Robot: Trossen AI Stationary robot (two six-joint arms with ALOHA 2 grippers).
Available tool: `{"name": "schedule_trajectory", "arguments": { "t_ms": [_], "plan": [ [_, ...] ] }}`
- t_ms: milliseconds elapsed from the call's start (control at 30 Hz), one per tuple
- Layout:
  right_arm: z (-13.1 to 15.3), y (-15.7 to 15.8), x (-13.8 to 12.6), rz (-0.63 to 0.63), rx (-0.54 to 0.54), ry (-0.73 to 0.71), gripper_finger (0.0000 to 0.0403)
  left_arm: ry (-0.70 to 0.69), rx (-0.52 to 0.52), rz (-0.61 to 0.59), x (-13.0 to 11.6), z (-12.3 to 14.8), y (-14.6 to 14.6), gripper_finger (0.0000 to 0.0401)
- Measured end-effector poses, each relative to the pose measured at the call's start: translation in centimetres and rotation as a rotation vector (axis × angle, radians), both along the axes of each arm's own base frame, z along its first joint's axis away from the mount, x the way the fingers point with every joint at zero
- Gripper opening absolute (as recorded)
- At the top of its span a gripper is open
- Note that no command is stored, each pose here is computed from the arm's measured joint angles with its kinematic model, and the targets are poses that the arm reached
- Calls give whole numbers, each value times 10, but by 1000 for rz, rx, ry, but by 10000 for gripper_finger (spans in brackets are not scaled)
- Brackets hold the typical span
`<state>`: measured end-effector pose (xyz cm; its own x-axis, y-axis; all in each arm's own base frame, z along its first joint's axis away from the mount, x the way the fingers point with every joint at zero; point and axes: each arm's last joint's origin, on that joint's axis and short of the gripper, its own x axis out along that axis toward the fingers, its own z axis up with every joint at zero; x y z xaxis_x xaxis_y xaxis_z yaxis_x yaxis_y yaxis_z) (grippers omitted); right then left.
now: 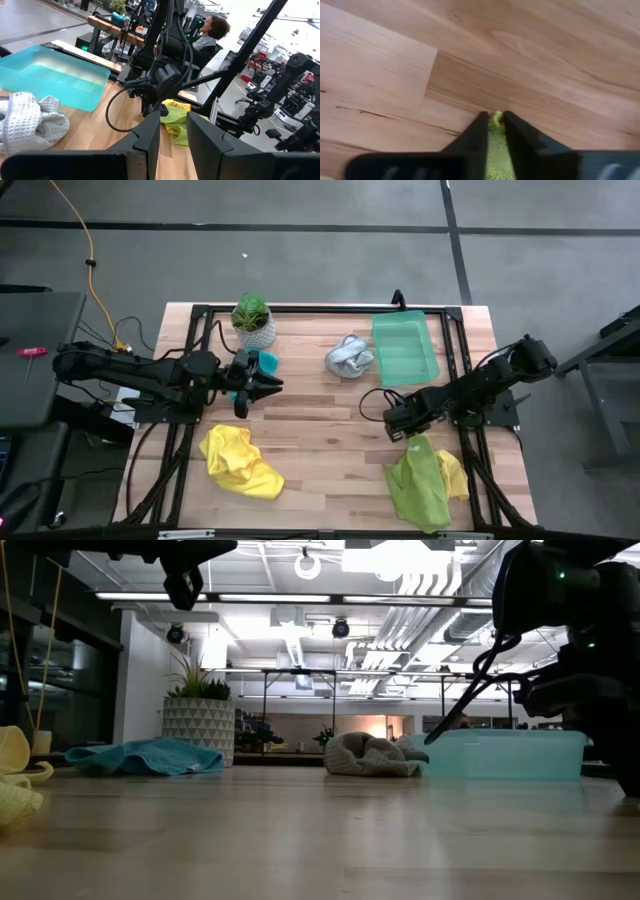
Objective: Fold microfiber towels
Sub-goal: Fold the green microfiber cloth
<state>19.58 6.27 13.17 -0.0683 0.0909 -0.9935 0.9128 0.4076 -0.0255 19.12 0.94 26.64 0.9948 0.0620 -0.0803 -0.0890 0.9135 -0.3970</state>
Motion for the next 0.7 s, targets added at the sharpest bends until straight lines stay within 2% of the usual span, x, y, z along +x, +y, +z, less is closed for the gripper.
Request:
{"name": "schedule_trajectory", "arguments": {
  "t_ms": [67,133,233,433,600,700],
  "plan": [
    [3,0,0,19,8,-24,11,-18,4,4,0,2,0,88],
    [12,-2,2,22,5,-56,11,-56,8,5,0,5,0,88],
    [43,-5,16,20,-27,-246,3,-109,39,6,0,11,0,88],
    [114,-25,42,-40,-184,-652,2,-154,107,26,0,16,1,88],
    [163,-45,63,-69,-367,-860,1,-155,197,33,4,25,1,88],
    [178,-59,67,-122,-463,-904,1,-93,253,44,10,29,2,88]
  ]
}}
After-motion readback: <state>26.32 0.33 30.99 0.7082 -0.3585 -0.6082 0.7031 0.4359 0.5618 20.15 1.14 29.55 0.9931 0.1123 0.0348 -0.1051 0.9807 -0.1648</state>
